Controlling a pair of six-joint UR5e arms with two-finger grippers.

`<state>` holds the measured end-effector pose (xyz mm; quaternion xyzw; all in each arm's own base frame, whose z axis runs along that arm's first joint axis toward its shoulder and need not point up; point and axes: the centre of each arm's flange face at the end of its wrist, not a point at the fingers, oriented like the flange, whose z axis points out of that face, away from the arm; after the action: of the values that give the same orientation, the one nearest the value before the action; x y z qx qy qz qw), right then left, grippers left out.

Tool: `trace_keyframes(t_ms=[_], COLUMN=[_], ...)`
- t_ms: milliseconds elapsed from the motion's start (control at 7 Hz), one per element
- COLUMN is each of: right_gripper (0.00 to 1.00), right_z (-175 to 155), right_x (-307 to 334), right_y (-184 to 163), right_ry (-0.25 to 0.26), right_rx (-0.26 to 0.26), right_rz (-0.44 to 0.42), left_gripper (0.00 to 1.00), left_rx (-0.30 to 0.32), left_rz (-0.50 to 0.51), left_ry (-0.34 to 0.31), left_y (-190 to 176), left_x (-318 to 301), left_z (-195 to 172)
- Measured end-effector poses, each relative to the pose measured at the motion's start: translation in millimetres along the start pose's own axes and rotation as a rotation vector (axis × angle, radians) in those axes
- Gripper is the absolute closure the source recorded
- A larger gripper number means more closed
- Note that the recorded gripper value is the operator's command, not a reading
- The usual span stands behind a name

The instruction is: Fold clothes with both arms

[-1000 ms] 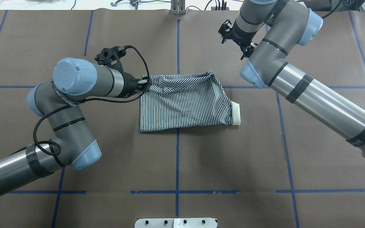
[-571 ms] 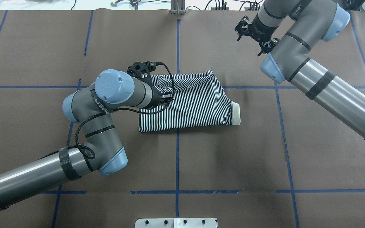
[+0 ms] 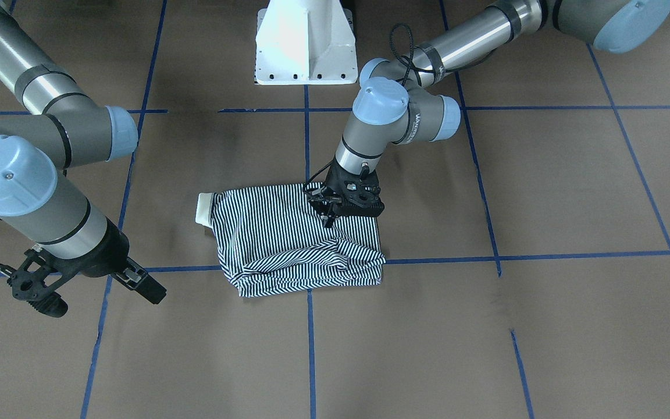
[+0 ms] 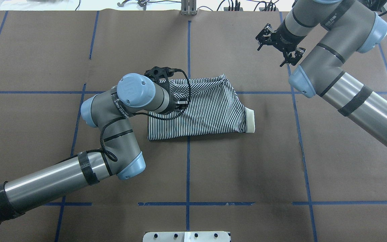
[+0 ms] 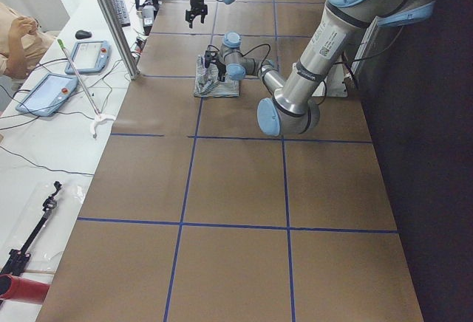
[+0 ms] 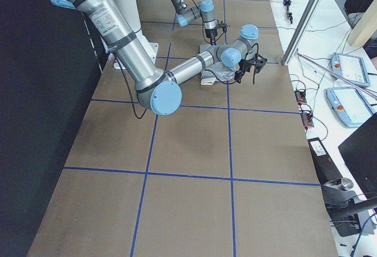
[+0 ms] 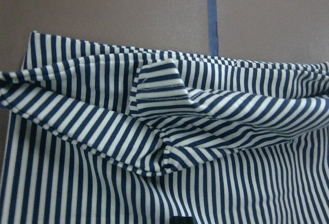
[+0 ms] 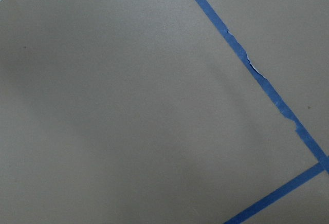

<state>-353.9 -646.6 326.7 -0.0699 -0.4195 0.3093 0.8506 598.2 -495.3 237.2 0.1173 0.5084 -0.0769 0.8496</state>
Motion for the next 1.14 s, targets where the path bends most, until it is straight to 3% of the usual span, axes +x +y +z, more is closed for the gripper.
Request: trace_keyframes(t_ms=[286, 857, 1143], right_gripper=[0.0, 0.0, 0.0], right_z=[1.8, 6.1, 7.7], right_x=[4.0, 14.4, 17.4], right_y=[-0.8, -3.1, -3.2], right_ry=[0.004, 0.011, 0.006], right_rx=[-0.002, -0.002, -0.002], right_rz=[0.0, 0.005, 0.0], left_gripper=[1.0, 1.0, 1.0], left_rx=[0.039, 0.18, 0.235], left_rz=[0.011, 0.013, 0.015], left_ry=[0.036, 0.072, 0.066], left_y=[-23.8, -135.0, -169.3], left_x=[-5.2, -19.2, -21.2], left_z=[4.0, 14.6, 8.4])
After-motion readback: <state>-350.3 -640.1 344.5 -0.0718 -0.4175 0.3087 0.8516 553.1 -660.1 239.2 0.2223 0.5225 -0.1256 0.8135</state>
